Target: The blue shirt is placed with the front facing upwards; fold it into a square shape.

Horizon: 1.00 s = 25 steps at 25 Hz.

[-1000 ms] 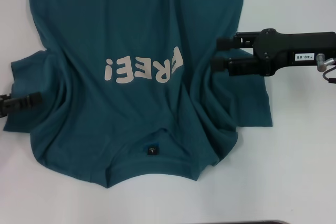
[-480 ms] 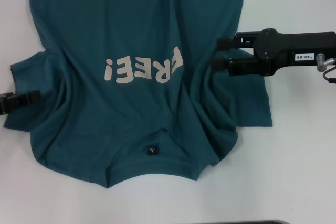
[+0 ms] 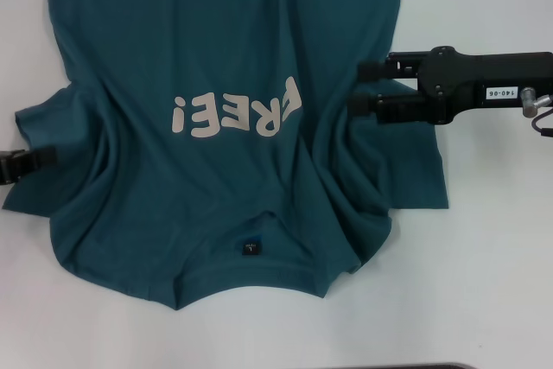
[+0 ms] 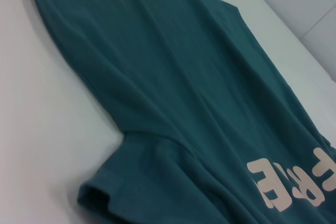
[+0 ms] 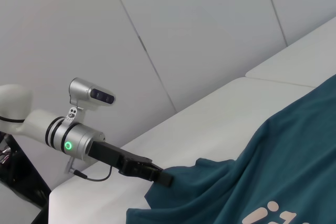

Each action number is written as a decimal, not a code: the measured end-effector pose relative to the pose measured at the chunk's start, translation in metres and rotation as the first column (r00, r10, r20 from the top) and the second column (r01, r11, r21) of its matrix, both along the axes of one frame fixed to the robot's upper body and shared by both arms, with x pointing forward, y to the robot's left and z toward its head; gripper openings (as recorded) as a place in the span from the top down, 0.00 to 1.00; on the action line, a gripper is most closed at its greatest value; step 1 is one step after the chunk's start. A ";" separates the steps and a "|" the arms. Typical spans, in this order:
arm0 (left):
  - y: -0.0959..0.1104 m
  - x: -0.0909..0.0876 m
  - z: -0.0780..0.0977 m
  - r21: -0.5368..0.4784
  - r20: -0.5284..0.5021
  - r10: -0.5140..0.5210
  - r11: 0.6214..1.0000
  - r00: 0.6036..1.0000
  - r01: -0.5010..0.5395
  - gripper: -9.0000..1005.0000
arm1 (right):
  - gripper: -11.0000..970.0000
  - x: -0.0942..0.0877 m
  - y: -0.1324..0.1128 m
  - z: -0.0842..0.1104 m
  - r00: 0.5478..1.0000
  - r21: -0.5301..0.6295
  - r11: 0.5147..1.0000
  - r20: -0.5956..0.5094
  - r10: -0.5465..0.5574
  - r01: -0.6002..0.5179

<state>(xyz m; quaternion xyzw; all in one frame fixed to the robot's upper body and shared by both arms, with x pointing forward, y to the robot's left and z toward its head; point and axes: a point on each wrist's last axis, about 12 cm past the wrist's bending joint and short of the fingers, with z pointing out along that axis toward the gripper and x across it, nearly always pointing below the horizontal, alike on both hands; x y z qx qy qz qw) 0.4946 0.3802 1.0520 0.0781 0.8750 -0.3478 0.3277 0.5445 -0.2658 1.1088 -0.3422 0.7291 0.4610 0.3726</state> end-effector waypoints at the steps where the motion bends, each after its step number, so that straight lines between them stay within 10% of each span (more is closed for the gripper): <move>1: 0.000 0.000 0.000 0.000 0.001 0.001 1.000 1.000 -0.001 0.82 | 0.21 0.000 0.000 0.000 1.000 0.000 1.000 0.000 0.000 0.000; 9: 0.012 0.005 0.010 0.027 0.009 0.023 0.999 1.000 -0.023 0.99 | 0.21 0.002 -0.001 -0.002 1.000 -0.003 1.000 -0.002 -0.024 0.024; 25: 0.054 0.012 0.040 0.121 0.030 0.068 0.990 0.997 -0.071 0.99 | 0.21 0.004 0.007 -0.008 0.998 0.052 0.997 -0.022 -0.057 0.058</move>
